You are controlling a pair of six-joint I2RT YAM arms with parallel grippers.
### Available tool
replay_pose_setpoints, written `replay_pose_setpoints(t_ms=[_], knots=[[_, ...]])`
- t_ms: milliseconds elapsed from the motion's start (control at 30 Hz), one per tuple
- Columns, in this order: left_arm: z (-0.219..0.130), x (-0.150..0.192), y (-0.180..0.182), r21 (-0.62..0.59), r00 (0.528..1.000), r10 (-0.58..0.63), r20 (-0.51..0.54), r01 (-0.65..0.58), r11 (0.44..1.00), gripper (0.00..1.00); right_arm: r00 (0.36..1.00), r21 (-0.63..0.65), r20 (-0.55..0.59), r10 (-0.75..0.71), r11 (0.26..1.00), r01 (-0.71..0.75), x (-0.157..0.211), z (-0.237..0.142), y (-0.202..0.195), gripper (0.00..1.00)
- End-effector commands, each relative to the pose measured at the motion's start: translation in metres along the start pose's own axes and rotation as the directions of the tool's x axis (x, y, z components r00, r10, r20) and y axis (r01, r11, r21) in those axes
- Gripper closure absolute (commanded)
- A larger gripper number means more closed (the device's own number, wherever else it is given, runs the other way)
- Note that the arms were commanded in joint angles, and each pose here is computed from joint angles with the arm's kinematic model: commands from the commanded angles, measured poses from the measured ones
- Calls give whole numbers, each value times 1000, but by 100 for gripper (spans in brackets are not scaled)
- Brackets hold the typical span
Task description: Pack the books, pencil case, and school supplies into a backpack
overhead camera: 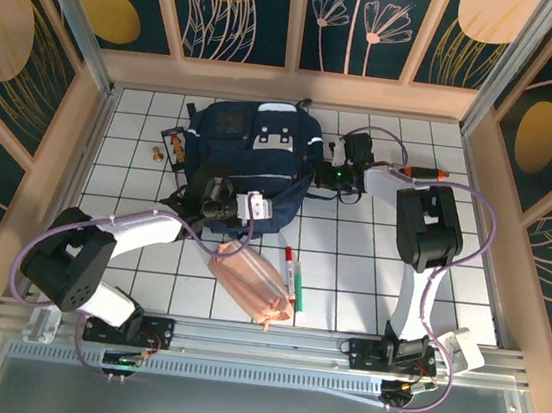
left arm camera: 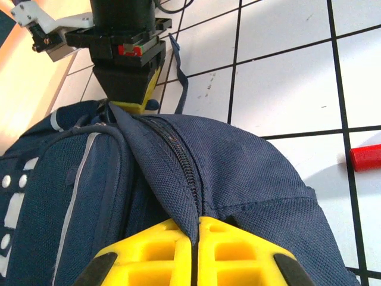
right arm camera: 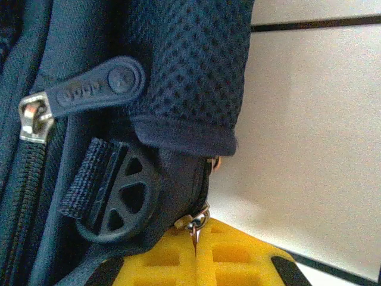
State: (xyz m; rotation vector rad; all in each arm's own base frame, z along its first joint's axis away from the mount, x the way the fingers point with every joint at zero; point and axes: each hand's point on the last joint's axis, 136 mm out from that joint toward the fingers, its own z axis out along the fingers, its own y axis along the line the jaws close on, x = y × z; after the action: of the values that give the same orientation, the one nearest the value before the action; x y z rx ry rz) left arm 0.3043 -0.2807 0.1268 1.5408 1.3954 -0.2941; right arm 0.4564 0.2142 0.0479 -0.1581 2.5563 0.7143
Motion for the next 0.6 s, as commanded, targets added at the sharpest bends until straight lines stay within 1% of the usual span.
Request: replay_pose_setpoints(t_ms=[0, 133, 233, 333, 400, 433, 467, 500, 567], knots=[[-19, -38, -19, 87, 983, 79, 165, -95, 992, 100, 972, 169, 231, 39, 982, -80, -66, -11, -59, 100], [-21, -38, -20, 93, 983, 88, 162, -104, 990, 100, 969, 197, 242, 55, 975, -105, -71, -12, -74, 100], [-21, -37, -19, 91, 984, 80, 159, -96, 991, 100, 969, 163, 238, 65, 981, -106, -71, -13, -75, 100], [-19, -37, -13, 58, 986, 59, 157, -69, 996, 100, 971, 121, 235, 46, 990, -76, -69, -18, -64, 95], [-18, -39, -5, 25, 987, 22, 161, -26, 999, 100, 966, 97, 255, 38, 993, -65, -70, -29, -56, 91], [-18, -41, 1, 6, 986, 0, 167, -1, 1000, 99, 964, 85, 264, 34, 995, -58, -71, -34, -52, 87], [-17, -42, 6, -12, 985, -28, 172, 30, 999, 90, 958, 68, 284, 27, 997, -48, -73, -43, -44, 83], [-17, -43, 10, -24, 984, -43, 174, 48, 999, 89, 952, 51, 305, 25, 998, -42, -75, -51, -38, 79], [-17, -47, 17, -41, 979, -80, 187, 89, 995, 77, 933, 29, 358, 25, 999, -38, -80, -73, -25, 71]])
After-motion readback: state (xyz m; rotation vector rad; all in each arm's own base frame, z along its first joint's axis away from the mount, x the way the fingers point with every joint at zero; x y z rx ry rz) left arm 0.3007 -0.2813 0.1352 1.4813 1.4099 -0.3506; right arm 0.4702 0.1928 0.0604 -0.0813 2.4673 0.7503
